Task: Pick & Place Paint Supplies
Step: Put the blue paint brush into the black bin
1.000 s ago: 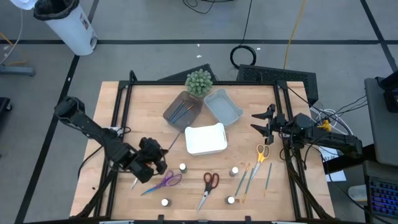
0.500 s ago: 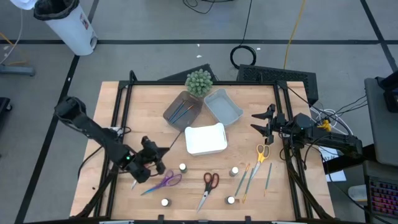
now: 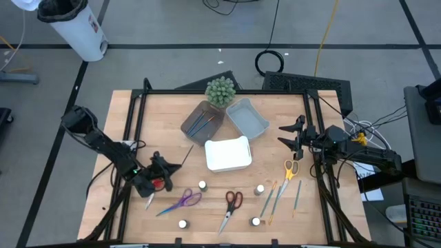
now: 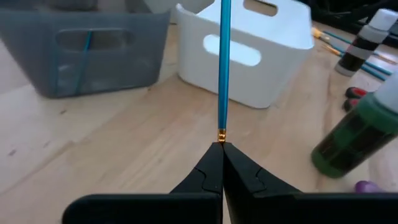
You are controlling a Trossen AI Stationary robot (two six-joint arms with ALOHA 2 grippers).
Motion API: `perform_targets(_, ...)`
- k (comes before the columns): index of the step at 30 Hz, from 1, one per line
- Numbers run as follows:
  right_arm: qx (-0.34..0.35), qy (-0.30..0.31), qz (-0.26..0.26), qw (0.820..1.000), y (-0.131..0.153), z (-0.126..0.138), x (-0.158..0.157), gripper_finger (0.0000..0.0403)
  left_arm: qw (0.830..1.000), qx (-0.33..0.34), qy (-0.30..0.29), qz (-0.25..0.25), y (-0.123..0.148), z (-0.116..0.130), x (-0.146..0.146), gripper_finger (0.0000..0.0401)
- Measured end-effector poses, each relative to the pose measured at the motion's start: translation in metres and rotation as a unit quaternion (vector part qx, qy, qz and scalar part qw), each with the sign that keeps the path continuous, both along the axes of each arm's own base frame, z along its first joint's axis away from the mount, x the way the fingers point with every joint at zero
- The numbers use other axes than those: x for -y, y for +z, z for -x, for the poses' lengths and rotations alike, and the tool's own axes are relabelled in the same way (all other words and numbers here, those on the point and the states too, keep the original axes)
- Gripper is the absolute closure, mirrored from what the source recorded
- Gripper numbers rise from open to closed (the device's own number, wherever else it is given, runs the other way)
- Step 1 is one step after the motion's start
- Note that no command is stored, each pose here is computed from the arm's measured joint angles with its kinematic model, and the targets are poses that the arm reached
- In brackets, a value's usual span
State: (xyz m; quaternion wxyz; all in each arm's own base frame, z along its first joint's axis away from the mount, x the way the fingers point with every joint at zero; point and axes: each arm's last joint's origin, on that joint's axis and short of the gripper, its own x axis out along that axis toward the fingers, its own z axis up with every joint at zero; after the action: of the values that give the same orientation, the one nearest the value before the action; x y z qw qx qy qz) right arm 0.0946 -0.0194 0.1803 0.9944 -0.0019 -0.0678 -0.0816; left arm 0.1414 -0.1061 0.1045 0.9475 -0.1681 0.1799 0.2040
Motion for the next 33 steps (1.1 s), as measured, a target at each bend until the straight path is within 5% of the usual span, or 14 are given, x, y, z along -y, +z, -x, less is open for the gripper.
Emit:
perform_targets(15, 0.0, 0.0, 0.0, 1.0, 0.0001, 0.0, 0.0, 0.0199, 0.994, -0.058, -0.096, -0.006, -0.0095, 0.0071, -0.0006, 0.0401)
perform_targets(23, 0.0, 0.0, 0.0, 1.0, 0.0001, 0.0, 0.0, 0.0196, 0.986, -0.078, -0.142, 0.038, -0.01, 0.0069, 0.0037, 0.0401)
perform_targets(33, 0.0, 0.0, 0.0, 1.0, 0.0001, 0.0, 0.0, 0.0197, 0.994, -0.066, -0.081, -0.005, -0.012, 0.009, -0.003, 0.0401)
